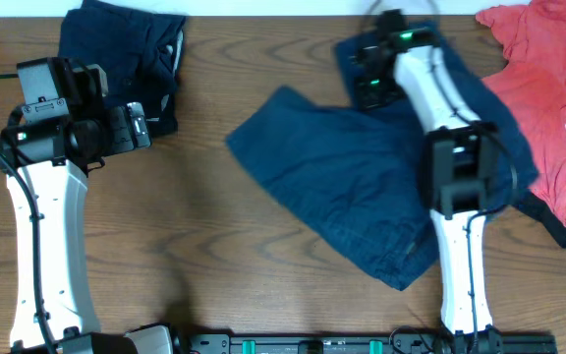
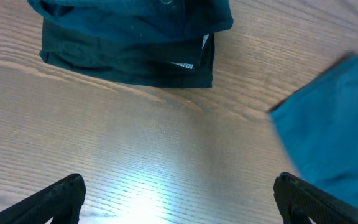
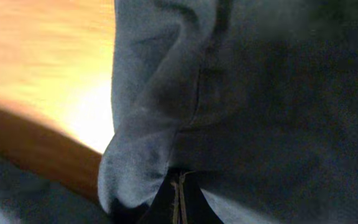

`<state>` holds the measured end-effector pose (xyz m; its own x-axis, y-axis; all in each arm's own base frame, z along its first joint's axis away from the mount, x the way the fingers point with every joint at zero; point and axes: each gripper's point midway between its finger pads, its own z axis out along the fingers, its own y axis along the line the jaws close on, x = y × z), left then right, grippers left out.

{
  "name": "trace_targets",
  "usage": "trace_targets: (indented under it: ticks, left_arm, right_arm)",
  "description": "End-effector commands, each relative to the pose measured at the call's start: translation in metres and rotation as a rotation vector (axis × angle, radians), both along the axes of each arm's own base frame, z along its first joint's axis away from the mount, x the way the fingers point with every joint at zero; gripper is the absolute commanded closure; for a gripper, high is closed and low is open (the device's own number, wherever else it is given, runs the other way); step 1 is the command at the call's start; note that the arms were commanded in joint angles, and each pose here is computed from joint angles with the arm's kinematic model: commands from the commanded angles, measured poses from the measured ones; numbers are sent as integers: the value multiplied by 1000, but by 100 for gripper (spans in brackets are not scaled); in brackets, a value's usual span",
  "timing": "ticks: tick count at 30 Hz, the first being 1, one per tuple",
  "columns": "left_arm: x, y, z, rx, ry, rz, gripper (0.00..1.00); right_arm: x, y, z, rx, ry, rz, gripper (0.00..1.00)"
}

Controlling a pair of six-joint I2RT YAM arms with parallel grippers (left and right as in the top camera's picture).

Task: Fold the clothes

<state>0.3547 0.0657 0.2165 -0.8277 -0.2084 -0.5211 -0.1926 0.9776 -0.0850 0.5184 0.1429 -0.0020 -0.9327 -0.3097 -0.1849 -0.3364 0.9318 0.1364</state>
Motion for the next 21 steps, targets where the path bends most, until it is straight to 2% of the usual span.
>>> trace_targets:
  ticks: [1, 8, 12, 17, 19, 21]
  left_arm:
    - [1, -2, 4, -8, -9, 3, 2]
    - [0, -2, 3, -8, -5, 3, 2]
    - [-1, -2, 3, -9, -1, 3, 2]
    - [-2, -2, 2, -10, 2, 2, 2]
    - [-1, -2, 2, -10, 2, 2, 2]
    - [-2, -2, 2, -10, 3, 2, 2]
  right_arm:
    - [-59, 81, -52, 53, 147, 239, 99]
    - [-113, 147, -51, -10, 171, 494, 99]
    - [-131, 164, -35, -23, 191, 568, 99]
    - [-113, 172, 15, -1, 116, 564, 96]
    - [-99, 171, 46, 19, 56, 545, 89]
    - [-85, 167, 80, 40, -12, 510, 75]
